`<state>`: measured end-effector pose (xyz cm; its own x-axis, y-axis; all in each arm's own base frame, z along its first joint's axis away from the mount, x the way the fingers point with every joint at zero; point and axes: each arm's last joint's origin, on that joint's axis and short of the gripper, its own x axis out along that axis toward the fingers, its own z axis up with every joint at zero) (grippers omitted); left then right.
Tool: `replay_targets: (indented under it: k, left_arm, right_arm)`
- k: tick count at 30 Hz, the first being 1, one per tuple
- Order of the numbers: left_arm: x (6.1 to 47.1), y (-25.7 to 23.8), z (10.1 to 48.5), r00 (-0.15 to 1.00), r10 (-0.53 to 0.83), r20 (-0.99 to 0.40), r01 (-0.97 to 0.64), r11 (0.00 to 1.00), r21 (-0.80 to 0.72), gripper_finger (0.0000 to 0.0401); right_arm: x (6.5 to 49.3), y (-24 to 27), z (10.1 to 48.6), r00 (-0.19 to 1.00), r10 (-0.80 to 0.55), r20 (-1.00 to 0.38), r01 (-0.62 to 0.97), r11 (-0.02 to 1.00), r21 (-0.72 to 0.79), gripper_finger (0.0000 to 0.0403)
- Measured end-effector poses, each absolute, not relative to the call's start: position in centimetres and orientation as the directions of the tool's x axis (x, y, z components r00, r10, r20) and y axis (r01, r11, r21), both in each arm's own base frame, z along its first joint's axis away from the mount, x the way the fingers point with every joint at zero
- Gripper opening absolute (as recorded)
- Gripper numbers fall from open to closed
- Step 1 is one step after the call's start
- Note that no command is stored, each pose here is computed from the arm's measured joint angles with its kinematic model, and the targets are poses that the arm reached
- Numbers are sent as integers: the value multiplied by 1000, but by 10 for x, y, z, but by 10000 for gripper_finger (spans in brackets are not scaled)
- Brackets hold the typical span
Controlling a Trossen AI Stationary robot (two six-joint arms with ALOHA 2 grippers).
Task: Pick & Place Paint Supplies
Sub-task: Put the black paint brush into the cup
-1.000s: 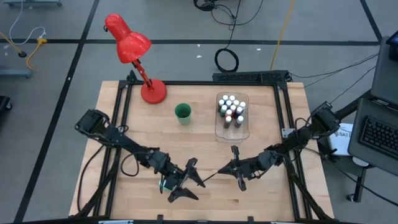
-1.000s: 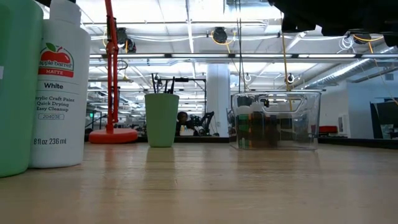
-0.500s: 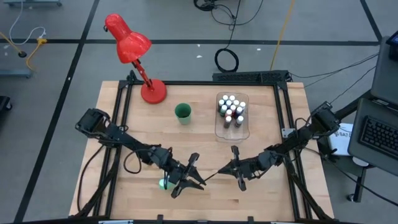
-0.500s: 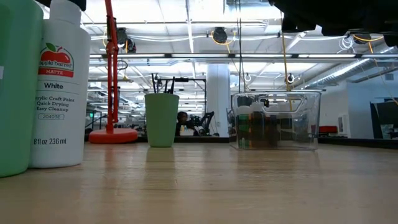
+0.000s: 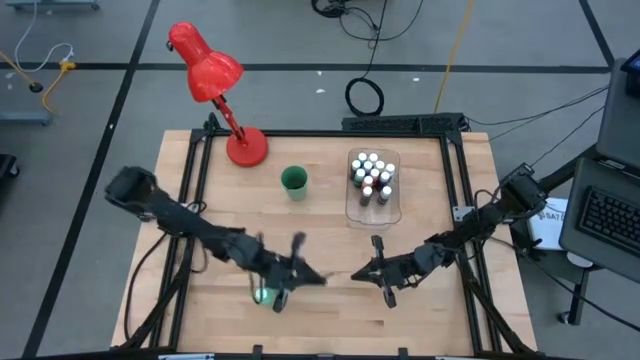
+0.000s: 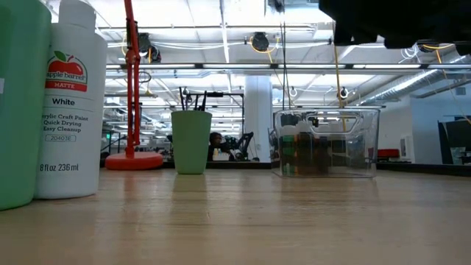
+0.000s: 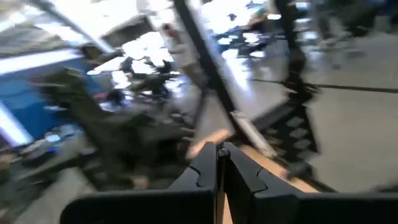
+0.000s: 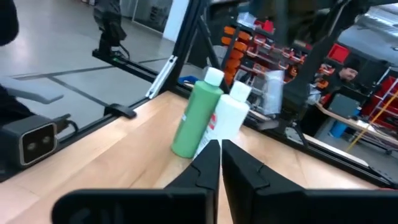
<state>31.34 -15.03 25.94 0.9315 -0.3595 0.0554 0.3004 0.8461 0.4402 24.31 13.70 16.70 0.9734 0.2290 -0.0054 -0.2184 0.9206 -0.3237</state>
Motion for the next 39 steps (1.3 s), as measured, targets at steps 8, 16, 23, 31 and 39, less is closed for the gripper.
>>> replay_targets:
  k: [8, 16, 23, 31, 39]
  left_arm:
    - [270, -109, 316, 996, 92, 14, -90, 910, 405, 3]
    - [269, -45, 311, 933, 328, -147, -274, 914, 299, 2]
    - [275, -8, 287, 918, 360, -165, -316, 917, 243, 2]
    - [269, 9, 263, 916, 371, -155, -337, 919, 207, 1]
    - [267, 3, 268, 935, 339, -106, -315, 929, 195, 2]
  right_arm:
    - [243, 137, 167, 973, 230, -9, -221, 920, -323, 36]
    - [242, 140, 165, 941, 336, -28, -326, 887, -325, 64]
    - [242, 139, 164, 943, 330, -36, -323, 888, -327, 66]
    - [242, 139, 164, 943, 329, -40, -324, 888, -328, 64]
    - [242, 139, 164, 944, 329, -37, -323, 888, -327, 66]
